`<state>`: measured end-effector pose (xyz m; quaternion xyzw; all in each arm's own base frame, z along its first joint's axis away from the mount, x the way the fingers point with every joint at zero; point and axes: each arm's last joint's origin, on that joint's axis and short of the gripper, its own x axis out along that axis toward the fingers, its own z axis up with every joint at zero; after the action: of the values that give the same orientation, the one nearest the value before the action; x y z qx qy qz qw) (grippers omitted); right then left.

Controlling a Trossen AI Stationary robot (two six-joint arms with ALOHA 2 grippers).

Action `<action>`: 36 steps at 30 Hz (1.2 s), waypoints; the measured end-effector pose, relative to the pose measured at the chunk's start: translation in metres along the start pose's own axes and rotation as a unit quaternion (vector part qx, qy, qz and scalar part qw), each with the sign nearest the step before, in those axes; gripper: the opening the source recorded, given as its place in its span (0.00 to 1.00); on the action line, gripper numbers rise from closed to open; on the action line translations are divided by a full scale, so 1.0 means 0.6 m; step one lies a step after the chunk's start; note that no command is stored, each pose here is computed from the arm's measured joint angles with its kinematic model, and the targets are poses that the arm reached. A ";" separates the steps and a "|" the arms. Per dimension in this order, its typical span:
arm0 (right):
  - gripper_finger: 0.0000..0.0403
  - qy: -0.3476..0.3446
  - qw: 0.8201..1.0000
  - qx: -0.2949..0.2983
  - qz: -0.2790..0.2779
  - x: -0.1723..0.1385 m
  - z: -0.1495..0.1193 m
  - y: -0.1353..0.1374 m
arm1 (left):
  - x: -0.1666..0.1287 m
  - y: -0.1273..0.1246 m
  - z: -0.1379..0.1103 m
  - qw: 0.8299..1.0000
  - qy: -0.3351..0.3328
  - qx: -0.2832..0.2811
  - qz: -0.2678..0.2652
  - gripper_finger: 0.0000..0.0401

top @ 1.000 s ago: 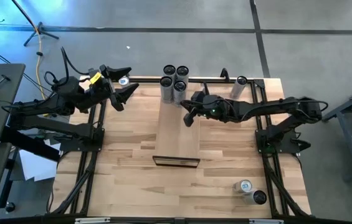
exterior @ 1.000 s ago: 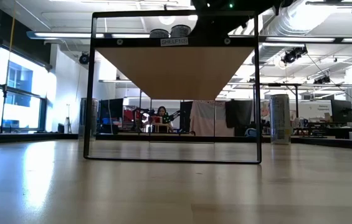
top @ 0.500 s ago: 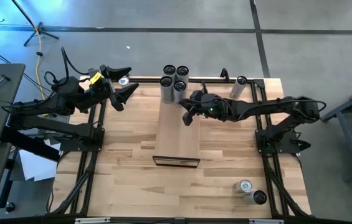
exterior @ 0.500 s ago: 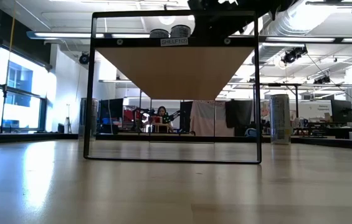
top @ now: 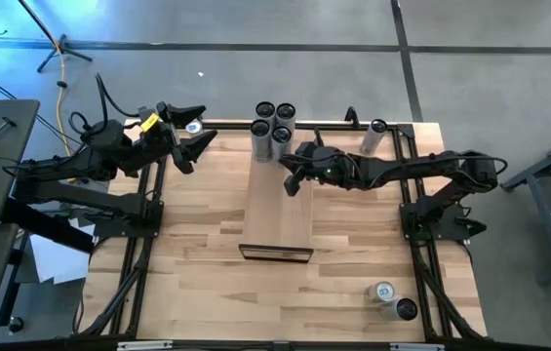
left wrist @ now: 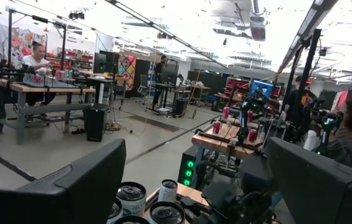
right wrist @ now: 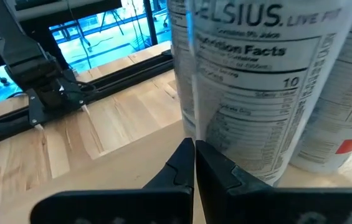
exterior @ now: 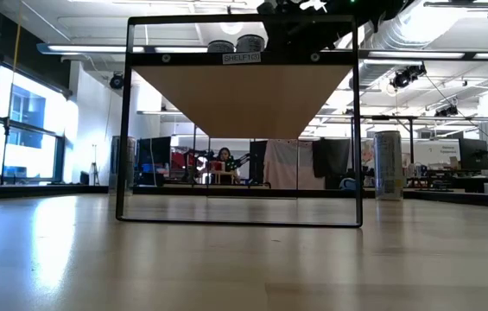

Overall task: Place canned beverage on shelf
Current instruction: Put the white blue soda can on the shelf aligned with the white blue soda can, then put the top blue soda can on the shelf

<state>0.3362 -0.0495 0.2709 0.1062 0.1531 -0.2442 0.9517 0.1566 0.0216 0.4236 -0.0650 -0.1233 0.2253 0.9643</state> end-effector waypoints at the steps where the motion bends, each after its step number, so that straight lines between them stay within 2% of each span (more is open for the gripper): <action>1: 0.00 -0.001 1.000 0.000 0.000 0.000 0.001 -0.001 | 0.000 0.000 0.000 1.000 0.000 0.000 0.000 0.89; 29: 0.00 -0.010 1.000 -0.003 -0.011 0.005 0.007 -0.014 | 0.000 0.000 0.000 1.000 0.000 -0.004 0.000 0.89; 36: 0.00 0.001 0.999 0.002 0.039 -0.012 0.011 -0.002 | -0.004 0.001 0.003 1.000 -0.004 -0.006 -0.001 0.89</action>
<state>0.3311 -0.0494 0.2795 0.1143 0.1495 -0.2075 0.9600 0.1536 0.0213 0.4249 -0.0694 -0.1288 0.2239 0.9636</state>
